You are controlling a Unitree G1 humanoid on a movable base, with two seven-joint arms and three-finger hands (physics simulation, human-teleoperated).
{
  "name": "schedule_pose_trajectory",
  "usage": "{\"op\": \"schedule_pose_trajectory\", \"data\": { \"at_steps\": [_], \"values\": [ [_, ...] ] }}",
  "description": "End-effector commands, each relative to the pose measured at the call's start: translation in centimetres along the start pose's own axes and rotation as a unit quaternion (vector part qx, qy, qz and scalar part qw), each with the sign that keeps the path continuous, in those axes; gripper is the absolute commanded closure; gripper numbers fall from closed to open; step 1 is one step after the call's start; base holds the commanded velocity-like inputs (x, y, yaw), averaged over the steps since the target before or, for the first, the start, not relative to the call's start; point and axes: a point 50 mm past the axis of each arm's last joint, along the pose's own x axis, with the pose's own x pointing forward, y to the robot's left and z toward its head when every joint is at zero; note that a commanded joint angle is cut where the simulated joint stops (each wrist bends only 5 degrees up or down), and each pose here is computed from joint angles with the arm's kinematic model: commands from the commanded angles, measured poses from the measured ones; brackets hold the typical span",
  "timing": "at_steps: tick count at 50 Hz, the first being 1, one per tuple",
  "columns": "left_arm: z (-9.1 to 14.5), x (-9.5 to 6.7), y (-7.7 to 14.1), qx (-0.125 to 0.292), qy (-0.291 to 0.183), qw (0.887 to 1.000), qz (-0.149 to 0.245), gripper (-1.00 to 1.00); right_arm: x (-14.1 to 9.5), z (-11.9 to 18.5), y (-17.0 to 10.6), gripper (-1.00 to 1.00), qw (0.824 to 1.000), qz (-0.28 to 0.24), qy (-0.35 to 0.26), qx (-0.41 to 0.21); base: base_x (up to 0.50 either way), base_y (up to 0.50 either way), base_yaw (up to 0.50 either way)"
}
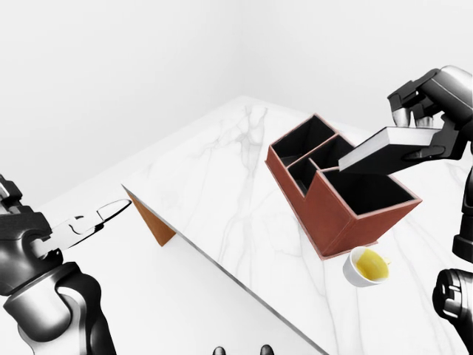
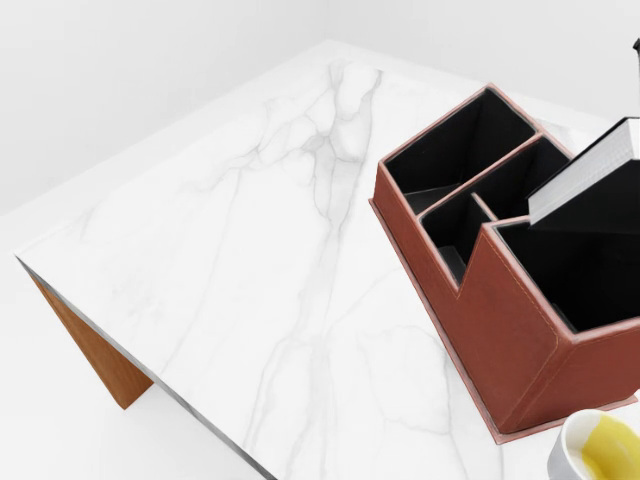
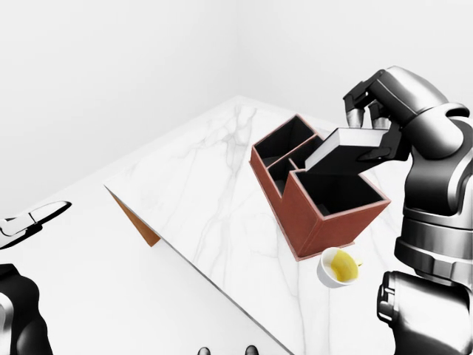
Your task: Pick up the book and place it in the right compartment of the caddy.
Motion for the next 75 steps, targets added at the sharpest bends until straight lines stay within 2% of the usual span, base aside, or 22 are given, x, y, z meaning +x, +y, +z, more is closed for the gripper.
{"op": "schedule_pose_trajectory", "data": {
  "at_steps": [1, 44, 75],
  "values": [
    [0.0, 0.0, 0.0, 0.000, 0.000, 1.000, -0.001, -1.00, -0.1, -0.5, -0.4, 1.00, 1.000, -0.018, 0.011, -0.001, 0.00, 0.00, 0.00],
    [-0.1, 0.0, -0.1, 0.001, 0.001, 1.000, 0.000, -1.00, 0.6, -3.5, 1.1, 1.00, 0.997, -0.007, 0.072, 0.018, 0.00, 0.00, 0.00],
    [-0.2, -0.1, 0.0, 0.002, 0.001, 1.000, -0.001, -1.00, 0.7, -4.5, 2.4, 1.00, 0.996, 0.002, 0.090, 0.022, 0.00, 0.00, 0.00]
  ]
}}
